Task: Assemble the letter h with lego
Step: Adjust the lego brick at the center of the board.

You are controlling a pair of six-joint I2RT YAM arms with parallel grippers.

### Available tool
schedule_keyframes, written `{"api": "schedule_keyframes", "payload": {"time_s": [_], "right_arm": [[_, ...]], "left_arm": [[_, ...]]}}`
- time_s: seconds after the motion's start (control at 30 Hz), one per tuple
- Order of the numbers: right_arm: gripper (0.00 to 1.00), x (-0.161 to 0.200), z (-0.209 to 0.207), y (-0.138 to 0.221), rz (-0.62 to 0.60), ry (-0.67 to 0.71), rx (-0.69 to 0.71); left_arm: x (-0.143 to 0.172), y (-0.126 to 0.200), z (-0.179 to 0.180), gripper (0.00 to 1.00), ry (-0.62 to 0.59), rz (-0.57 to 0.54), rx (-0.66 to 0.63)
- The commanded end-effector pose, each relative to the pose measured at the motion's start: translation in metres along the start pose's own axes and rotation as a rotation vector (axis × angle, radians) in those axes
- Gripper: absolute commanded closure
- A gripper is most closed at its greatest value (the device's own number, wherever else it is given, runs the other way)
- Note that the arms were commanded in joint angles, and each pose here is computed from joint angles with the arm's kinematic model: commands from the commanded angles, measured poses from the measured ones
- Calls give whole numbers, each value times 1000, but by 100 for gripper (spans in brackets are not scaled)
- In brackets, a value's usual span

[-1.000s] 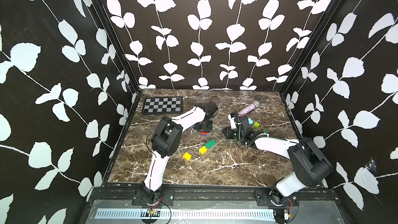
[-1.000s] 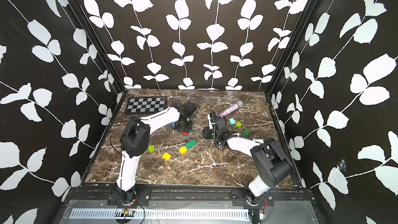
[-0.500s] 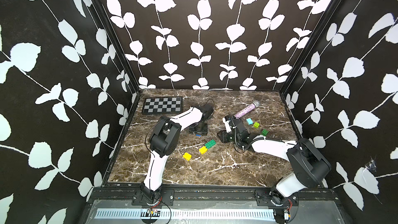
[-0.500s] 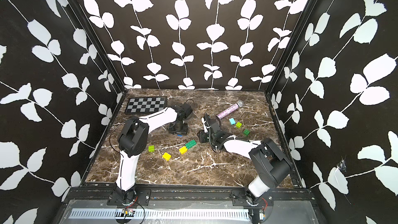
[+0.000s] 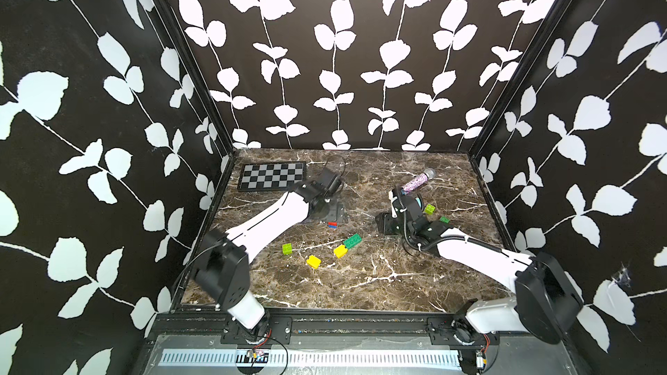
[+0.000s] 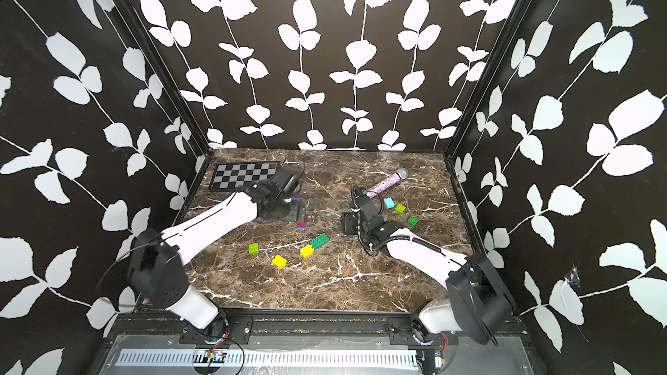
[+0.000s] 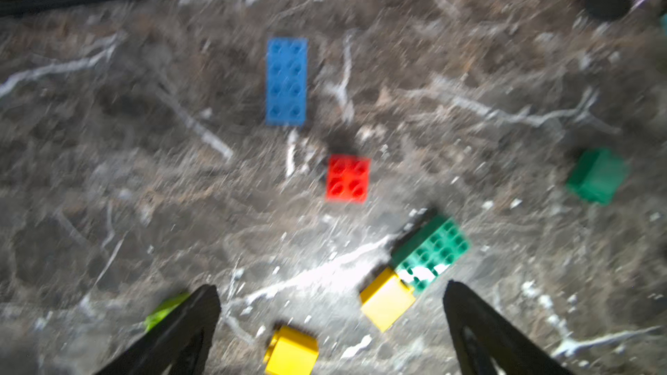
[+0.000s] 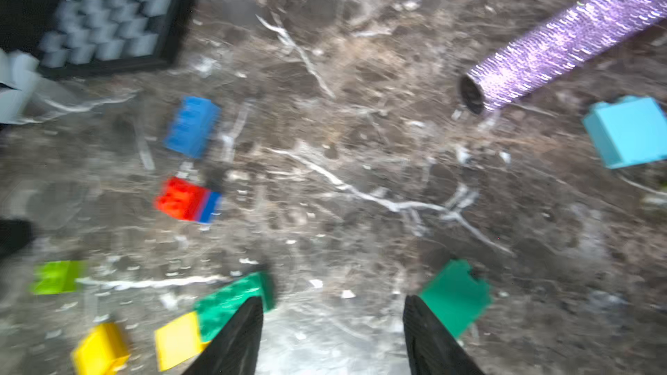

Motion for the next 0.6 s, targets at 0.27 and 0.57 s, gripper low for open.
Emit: {"api": "schedule_keyframes", "payload": {"time_s": [0.27, 0.57], "right_arm": [[39, 88, 204, -15, 276, 359, -364], [24, 111, 235, -62, 320, 529, -368]], "left_arm": [[62, -24, 93, 1, 254, -36, -124], [73, -21, 132, 1, 424, -88, -86]]}}
Point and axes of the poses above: each gripper's point midway between its finger pads, its own y axis back along the fingers, its own z axis along the line the jaws close on, x = y × z, the point moved 2 cm from there along y, back along the fingers, and after that the axes turned 1 degree about y, right-handed, at the moved point
